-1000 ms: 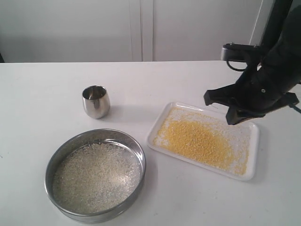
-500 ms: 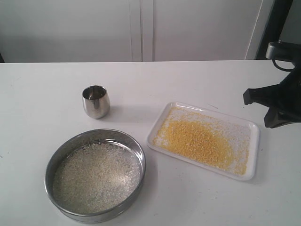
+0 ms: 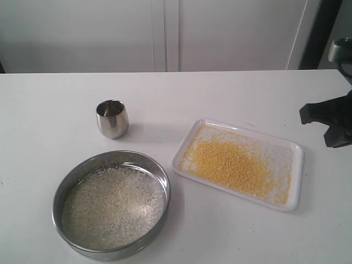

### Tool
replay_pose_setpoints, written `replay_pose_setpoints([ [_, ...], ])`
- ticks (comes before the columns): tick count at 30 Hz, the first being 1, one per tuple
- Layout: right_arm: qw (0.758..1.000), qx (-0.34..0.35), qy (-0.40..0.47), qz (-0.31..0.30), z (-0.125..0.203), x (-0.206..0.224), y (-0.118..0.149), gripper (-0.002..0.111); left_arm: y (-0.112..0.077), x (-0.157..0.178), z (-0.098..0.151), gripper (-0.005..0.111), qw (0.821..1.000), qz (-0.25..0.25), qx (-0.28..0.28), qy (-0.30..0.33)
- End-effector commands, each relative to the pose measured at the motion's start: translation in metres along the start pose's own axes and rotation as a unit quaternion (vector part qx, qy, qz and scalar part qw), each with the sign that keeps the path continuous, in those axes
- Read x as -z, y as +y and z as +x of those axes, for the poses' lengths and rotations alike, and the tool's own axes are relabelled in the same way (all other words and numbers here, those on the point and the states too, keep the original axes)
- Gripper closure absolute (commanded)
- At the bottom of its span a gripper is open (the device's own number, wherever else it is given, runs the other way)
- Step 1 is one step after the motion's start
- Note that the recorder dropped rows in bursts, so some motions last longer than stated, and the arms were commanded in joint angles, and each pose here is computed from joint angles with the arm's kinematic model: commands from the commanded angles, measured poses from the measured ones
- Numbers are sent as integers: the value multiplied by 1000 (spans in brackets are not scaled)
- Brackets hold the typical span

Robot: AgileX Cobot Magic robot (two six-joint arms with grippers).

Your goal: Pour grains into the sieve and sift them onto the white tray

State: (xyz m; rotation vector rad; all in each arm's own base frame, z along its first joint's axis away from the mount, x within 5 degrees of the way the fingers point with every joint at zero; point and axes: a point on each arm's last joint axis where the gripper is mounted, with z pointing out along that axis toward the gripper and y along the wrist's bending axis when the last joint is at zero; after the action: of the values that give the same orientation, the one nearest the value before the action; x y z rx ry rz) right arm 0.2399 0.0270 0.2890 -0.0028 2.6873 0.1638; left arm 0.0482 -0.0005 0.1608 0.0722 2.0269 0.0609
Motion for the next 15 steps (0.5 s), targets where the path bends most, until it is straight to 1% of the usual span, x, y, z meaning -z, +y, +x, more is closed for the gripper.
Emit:
replay_pose_setpoints([
  [1,1000,17,-20,14,14,8,-4,108,-1,-1,3,107,1000,1,6,4],
  [4,999,21,-36,17,25,16,-5,108,-1,-1,3,107,1000,1,6,4],
  [15,988,27,-151,11,73,49,-8,108,-1,-1,3,107,1000,1,6,4],
])
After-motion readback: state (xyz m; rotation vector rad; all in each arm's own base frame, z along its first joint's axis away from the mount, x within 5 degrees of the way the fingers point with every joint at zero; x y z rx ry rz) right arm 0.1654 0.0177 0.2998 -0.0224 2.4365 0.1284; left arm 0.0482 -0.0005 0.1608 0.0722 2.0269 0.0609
